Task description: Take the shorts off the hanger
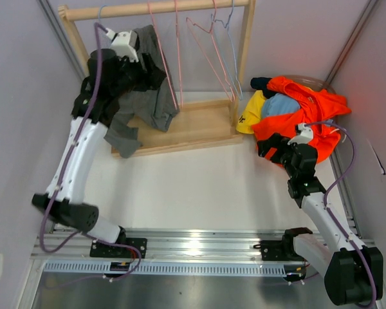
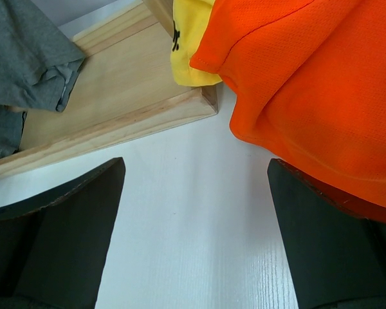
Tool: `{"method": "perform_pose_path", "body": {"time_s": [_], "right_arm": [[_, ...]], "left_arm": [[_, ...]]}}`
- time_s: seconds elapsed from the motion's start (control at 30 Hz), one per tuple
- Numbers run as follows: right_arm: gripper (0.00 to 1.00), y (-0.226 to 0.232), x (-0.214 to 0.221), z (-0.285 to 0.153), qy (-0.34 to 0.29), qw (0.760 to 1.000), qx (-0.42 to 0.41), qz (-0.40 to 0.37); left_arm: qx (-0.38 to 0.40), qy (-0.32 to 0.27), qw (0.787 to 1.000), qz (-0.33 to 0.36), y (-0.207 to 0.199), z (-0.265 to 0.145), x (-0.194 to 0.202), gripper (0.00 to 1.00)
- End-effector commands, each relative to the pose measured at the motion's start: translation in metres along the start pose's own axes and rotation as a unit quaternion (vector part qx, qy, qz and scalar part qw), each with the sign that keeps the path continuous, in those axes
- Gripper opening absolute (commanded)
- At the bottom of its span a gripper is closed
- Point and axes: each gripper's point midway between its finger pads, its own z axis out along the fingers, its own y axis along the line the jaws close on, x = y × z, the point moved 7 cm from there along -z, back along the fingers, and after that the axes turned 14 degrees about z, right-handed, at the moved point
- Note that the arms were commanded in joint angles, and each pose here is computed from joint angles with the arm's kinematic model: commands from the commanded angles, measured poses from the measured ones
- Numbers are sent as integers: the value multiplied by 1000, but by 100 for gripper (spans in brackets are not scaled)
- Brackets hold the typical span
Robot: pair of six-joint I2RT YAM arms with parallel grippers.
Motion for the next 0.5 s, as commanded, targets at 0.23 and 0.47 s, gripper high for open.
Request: {"method": "perform_pose_path", "body": {"time_s": [0.23,0.47], "right_arm": [[99,11,-7,0,-23,999,-29,-4],[99,16,-7,-5,-22,999,-39,-9]], "left_arm": [[-130,-158,974,101,12,-142,-36,78],[-190,-120,972,69,59,-115,-37,75]]}}
